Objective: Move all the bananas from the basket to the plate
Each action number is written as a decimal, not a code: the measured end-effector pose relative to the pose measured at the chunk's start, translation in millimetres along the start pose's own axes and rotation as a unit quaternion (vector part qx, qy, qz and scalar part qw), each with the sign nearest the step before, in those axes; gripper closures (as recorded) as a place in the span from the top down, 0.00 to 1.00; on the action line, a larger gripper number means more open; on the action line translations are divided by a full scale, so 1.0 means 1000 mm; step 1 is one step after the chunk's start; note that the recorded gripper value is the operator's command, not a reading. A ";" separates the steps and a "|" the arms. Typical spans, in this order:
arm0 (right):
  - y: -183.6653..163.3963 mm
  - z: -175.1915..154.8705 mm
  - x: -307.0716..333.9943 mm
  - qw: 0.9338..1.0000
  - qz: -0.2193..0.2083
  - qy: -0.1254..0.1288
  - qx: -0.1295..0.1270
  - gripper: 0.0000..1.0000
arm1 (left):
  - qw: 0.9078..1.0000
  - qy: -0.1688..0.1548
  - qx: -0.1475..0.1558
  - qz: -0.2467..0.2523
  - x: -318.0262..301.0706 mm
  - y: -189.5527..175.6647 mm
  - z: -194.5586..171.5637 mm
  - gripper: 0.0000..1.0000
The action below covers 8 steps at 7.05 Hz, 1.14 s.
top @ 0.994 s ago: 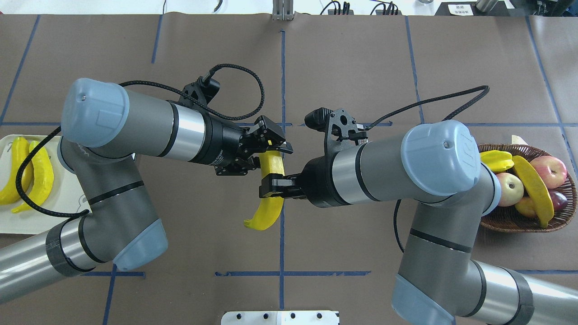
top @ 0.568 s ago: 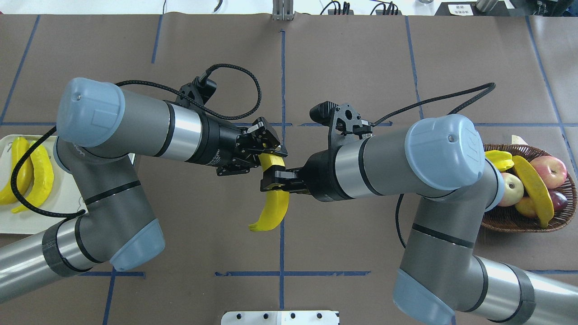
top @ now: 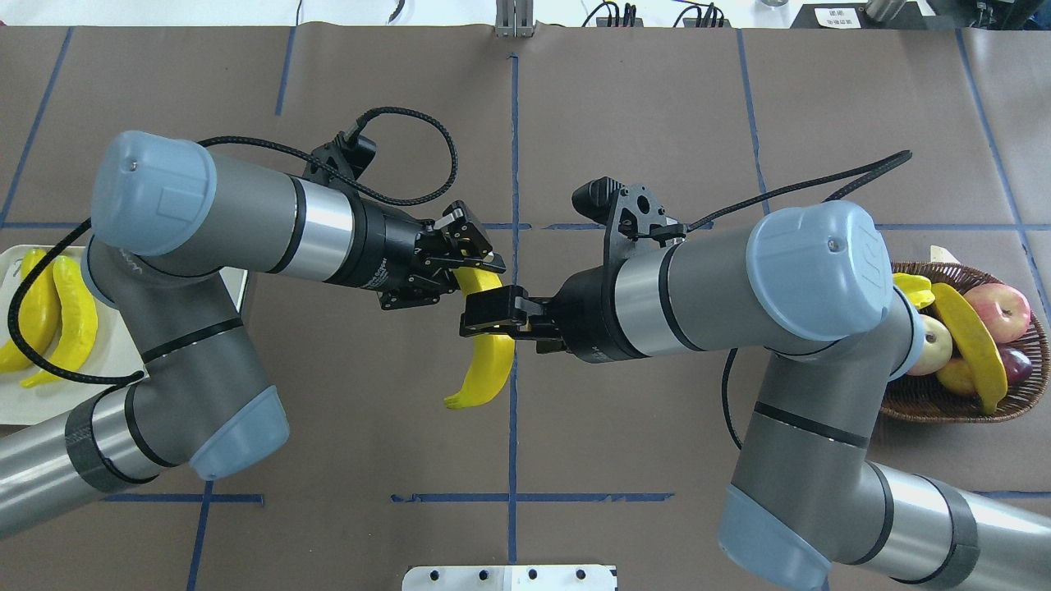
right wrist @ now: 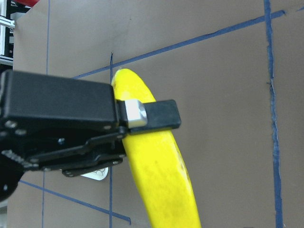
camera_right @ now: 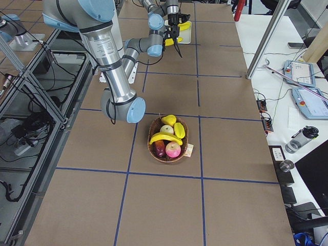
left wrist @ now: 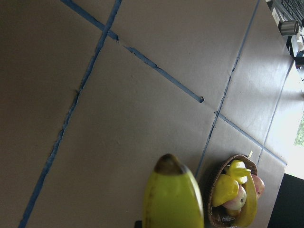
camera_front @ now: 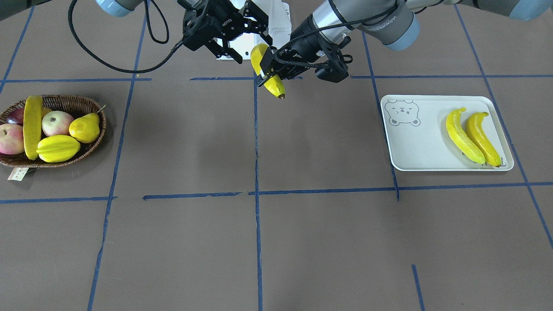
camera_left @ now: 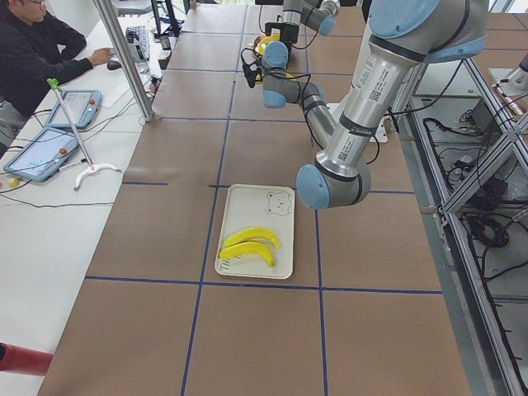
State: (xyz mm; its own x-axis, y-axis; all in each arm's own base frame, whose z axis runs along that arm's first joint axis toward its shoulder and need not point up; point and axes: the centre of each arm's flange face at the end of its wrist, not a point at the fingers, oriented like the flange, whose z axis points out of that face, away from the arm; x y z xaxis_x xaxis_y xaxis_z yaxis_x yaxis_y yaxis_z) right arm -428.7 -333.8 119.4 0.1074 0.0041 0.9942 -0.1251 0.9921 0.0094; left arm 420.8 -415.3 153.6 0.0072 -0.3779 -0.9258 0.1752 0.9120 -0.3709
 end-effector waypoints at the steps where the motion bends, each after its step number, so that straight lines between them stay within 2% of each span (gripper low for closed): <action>1: -0.002 -0.008 -0.001 1.000 -0.001 -0.004 0.002 1.00 | 0.999 -0.035 0.027 -0.013 -0.007 -0.028 -0.009 0.00; 2: -0.007 -0.017 -0.001 1.000 0.000 -0.005 0.005 1.00 | 0.995 -0.085 0.056 -0.015 -0.022 -0.060 -0.021 0.00; 3: -0.013 -0.024 0.006 1.000 0.002 0.000 0.009 1.00 | 0.987 -0.142 0.080 -0.008 -0.043 -0.088 -0.037 0.00; 4: -0.021 -0.029 0.019 1.000 0.005 0.012 0.016 1.00 | 0.975 -0.201 0.099 0.003 -0.066 -0.112 -0.057 0.00; 5: -0.031 -0.033 0.036 0.999 0.011 0.026 0.026 1.00 | 0.959 -0.262 0.105 0.018 -0.106 -0.132 -0.079 0.00; 6: -0.043 -0.040 0.055 0.998 0.016 0.045 0.038 1.00 | 0.945 -0.310 0.099 0.029 -0.152 -0.145 -0.093 0.00; 8: -0.067 -0.055 0.106 0.992 -0.004 0.112 0.057 1.00 | 0.923 -0.374 0.085 0.021 -0.226 -0.171 -0.096 0.00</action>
State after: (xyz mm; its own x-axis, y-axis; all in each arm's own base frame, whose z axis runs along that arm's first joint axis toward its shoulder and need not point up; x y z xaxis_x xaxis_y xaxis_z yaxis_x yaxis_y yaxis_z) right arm -354.4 -392.9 218.2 0.3237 0.0363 0.9455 -0.2318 0.9718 0.0420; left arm 294.3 -470.8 418.9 0.6845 -0.4047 -0.6064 0.3108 0.9144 -0.2594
